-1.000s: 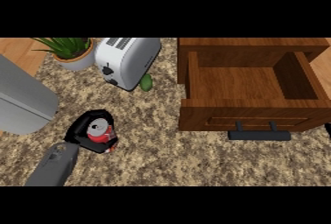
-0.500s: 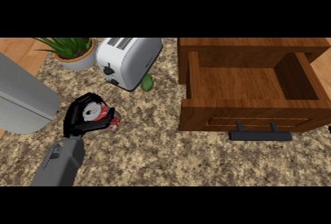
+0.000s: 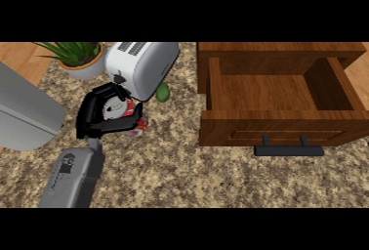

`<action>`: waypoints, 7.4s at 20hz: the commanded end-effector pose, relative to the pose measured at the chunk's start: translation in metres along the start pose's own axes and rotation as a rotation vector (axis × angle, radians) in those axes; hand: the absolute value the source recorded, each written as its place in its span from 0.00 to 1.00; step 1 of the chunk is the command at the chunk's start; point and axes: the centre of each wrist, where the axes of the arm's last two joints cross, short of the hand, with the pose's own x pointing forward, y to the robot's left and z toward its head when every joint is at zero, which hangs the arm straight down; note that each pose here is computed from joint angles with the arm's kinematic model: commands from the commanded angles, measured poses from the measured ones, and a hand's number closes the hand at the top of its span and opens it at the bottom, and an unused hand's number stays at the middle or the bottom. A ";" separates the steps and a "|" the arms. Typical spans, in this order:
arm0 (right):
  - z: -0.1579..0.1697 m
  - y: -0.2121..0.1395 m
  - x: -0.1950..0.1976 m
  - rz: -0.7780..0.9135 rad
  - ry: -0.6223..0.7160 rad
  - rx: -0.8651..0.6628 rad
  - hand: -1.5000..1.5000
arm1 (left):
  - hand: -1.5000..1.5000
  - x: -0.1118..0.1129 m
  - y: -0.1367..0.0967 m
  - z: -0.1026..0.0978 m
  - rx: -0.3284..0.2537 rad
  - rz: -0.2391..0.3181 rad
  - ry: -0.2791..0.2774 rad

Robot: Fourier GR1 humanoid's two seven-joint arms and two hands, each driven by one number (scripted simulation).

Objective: Pick up the can, place it into the drawer and close the drawer

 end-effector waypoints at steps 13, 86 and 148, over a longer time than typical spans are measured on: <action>-0.001 0.005 0.014 0.003 -0.028 -0.018 0.00 | 1.00 0.122 -0.123 -0.047 -0.121 -0.053 -0.058; -0.042 0.018 0.011 0.021 -0.078 0.073 0.00 | 0.00 0.112 -0.219 -0.123 0.083 -0.361 -0.052; -0.195 0.110 -0.141 1.235 -0.214 0.044 0.00 | 0.00 0.178 -0.121 -0.100 0.095 -0.203 -0.020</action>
